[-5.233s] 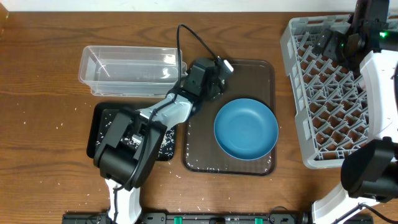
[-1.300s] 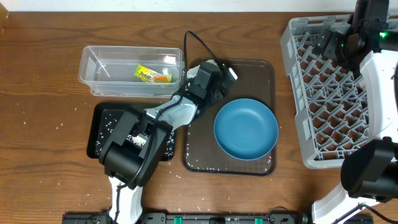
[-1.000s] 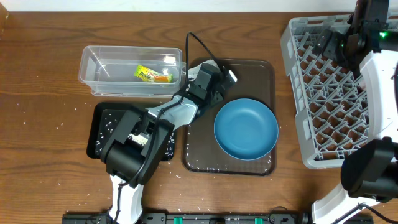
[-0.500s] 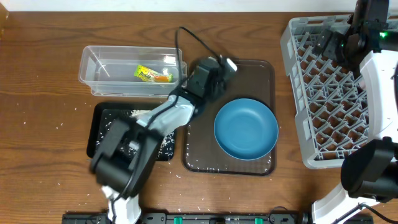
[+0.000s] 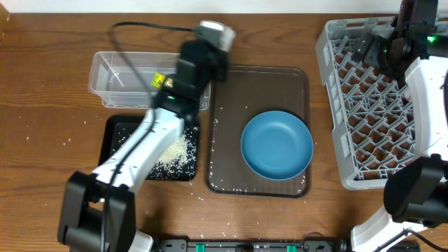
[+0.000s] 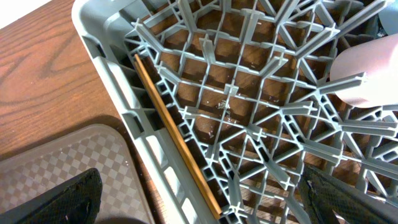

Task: Sort waste into correct bins and load items into the dishwasher rack
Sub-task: 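Carry the tissue over the clear container and open the left gripper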

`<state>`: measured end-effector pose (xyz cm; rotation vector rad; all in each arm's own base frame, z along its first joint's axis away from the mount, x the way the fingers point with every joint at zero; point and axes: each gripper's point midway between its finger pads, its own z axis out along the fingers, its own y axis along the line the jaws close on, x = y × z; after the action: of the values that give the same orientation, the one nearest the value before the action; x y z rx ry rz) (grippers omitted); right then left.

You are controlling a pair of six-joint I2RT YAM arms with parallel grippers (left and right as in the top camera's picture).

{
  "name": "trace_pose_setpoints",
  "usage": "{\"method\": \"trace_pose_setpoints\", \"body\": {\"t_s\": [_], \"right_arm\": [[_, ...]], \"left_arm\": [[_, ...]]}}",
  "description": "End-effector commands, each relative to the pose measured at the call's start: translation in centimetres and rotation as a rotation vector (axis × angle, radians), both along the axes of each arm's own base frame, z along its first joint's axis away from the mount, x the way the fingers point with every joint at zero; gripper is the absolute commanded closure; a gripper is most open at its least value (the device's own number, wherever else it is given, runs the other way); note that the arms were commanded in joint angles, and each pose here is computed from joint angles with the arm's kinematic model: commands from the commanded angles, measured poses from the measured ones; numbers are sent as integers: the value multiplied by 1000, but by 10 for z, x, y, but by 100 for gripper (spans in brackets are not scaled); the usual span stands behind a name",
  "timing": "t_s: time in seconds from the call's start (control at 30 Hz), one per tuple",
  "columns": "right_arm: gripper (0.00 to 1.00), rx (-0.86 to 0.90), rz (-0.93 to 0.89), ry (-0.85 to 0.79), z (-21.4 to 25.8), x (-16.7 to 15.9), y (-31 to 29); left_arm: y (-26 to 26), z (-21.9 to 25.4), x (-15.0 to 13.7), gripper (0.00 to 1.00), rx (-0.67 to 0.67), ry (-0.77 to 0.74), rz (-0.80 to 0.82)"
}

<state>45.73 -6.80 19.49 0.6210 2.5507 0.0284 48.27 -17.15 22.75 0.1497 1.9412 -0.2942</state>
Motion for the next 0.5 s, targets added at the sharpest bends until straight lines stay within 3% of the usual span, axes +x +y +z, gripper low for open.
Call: {"method": "trace_pose_setpoints", "body": {"t_s": [0.0, 0.2, 0.43, 0.47], "right_arm": [[1, 0, -11, -15, 7, -1, -1], [1, 0, -11, -15, 7, -1, -1], [1, 1, -12, -15, 7, -1, -1], [1, 1, -12, -15, 7, -1, -1]], "left_arm": [[46, 19, 8, 94, -234, 32, 181], [106, -4, 8, 94, -419, 161, 402], [138, -25, 0, 93, -494, 253, 531], [142, -27, -1, 87, -492, 258, 541]]}}
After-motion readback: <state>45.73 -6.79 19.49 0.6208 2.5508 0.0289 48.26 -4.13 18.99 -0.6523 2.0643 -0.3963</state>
